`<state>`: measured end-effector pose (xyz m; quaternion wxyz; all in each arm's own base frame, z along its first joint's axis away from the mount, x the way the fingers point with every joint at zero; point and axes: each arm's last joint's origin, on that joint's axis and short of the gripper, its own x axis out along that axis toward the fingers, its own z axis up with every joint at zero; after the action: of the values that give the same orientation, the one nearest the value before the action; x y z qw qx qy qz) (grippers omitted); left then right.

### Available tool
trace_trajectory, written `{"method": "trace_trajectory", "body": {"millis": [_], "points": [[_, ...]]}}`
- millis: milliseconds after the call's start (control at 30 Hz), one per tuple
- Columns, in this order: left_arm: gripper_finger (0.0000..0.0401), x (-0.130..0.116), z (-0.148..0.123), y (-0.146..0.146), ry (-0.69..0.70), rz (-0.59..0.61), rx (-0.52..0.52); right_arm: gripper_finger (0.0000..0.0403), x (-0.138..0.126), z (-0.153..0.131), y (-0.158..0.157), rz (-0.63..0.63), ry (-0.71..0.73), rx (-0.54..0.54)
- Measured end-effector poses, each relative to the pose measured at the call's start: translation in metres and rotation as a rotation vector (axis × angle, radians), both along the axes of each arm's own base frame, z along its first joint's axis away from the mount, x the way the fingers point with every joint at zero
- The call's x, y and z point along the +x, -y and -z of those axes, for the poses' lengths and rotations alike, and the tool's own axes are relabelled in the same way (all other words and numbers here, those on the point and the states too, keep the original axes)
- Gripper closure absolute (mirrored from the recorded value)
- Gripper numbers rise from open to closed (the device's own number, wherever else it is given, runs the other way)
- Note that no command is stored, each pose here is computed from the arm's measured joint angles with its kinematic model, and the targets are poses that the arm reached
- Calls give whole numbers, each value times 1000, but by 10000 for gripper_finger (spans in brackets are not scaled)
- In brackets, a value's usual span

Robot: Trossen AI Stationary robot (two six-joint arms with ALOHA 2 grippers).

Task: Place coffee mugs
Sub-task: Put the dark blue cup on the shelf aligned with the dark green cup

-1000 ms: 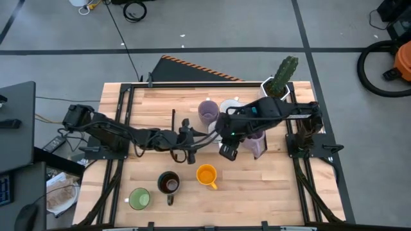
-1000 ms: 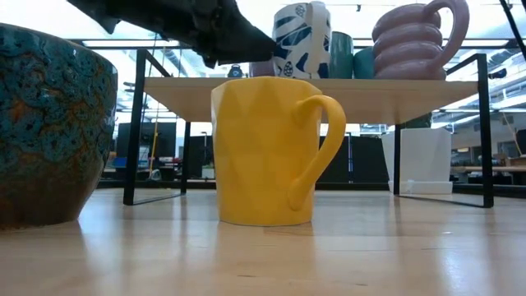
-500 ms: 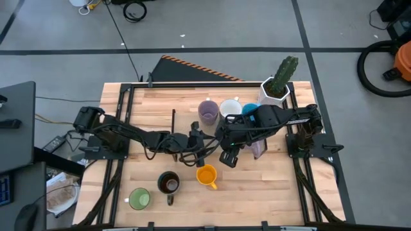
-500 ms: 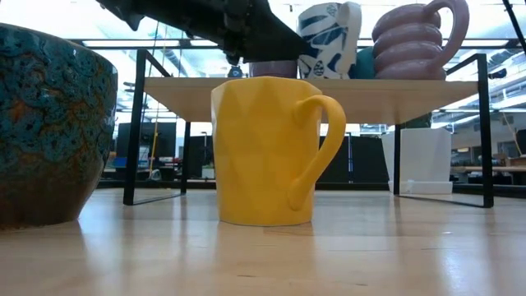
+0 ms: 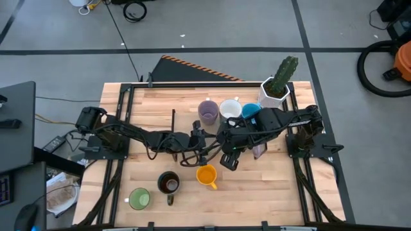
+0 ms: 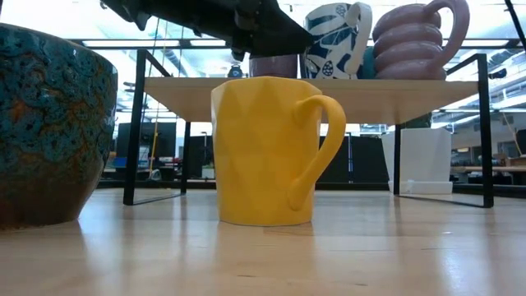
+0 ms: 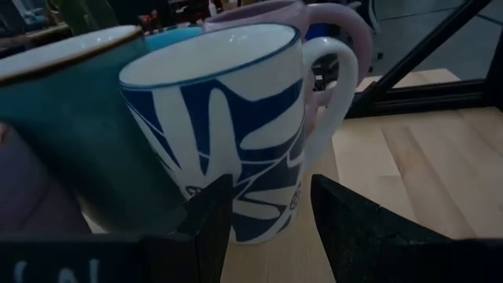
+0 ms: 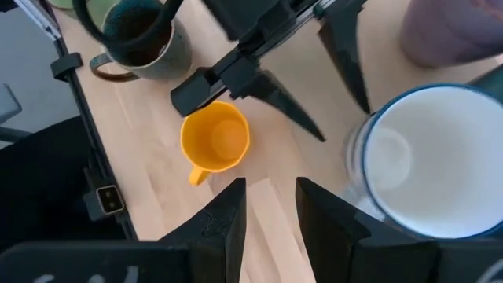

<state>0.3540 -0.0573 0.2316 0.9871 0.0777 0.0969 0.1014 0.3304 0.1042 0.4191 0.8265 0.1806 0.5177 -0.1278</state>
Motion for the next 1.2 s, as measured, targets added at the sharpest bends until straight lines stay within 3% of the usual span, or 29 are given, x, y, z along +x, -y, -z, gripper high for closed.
{"method": "trace_trajectory", "body": {"millis": [800,1200], "points": [[221,3,-6,-11,47,-20,63,284,-4,0,-12,-10,0,10],[221,3,-9,-11,71,-20,82,284,-3,30,-28,-5,-121,4]]}}
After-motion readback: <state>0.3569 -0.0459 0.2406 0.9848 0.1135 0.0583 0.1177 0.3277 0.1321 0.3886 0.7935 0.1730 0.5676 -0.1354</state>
